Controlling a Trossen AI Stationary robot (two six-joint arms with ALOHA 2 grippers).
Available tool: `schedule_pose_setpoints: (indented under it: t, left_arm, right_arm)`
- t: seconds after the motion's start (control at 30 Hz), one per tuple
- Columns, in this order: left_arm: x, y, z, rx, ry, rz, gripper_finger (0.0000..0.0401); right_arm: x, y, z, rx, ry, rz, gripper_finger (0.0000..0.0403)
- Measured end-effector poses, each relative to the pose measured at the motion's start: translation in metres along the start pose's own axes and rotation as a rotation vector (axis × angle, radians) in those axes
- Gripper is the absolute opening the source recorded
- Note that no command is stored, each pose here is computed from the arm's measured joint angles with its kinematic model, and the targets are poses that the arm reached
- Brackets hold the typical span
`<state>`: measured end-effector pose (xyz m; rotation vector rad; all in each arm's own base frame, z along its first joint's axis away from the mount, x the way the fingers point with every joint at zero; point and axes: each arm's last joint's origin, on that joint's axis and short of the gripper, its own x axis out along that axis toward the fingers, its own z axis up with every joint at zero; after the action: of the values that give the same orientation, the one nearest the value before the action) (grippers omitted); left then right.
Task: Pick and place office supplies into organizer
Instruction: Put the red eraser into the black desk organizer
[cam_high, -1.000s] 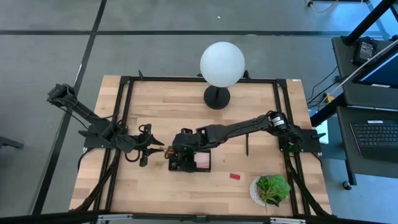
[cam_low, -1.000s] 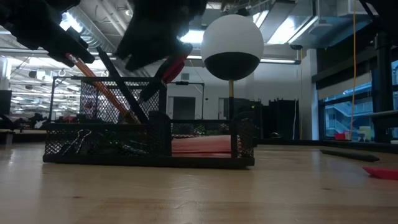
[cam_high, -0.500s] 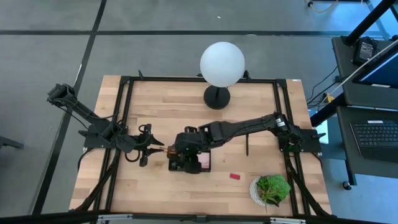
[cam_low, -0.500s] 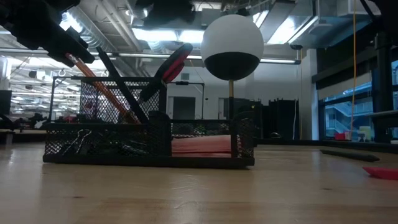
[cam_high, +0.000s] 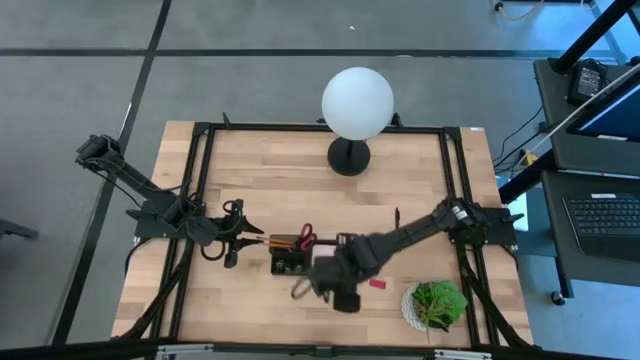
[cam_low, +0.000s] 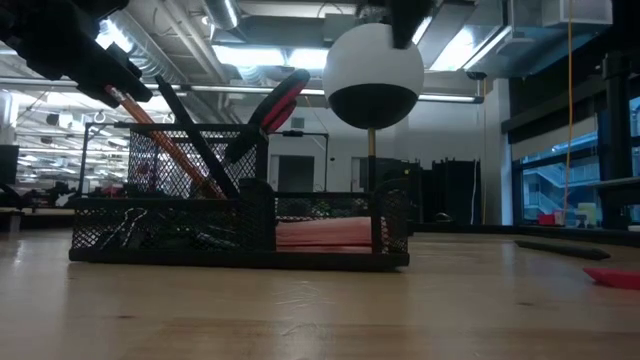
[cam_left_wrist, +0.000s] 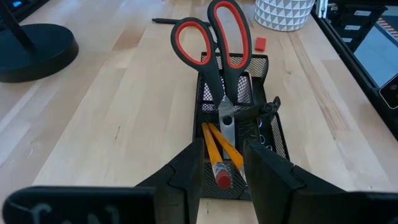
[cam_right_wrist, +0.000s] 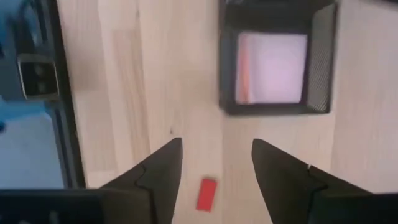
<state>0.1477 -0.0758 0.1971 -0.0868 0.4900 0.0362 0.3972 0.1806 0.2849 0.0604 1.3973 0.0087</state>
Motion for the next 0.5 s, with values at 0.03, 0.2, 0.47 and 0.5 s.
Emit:
schedule_pose_setpoints:
  t: [0.03, 0.2, 0.47, 0.5]
  left_arm:
    - [0.000, 0.000, 0.000, 0.000, 0.000, 0.000, 0.0106]
    - [0.000, 0.000, 0.000, 0.001, 0.000, 0.000, 0.0106]
    - [0.000, 0.000, 0.000, 0.019, 0.000, 0.000, 0.0106]
    - [0.000, 0.000, 0.000, 0.019, 0.000, 0.000, 0.0106]
  right_arm:
    - [0.003, 0.006, -0.004, -0.017, 0.008, -0.014, 0.0195]
    - [0.023, 0.031, -0.029, -0.060, 0.068, -0.098, 0.0195]
    - [0.073, 0.032, -0.060, 0.027, 0.265, -0.145, 0.0191]
    - [0.079, 0.031, -0.061, 0.027, 0.265, -0.146, 0.0190]
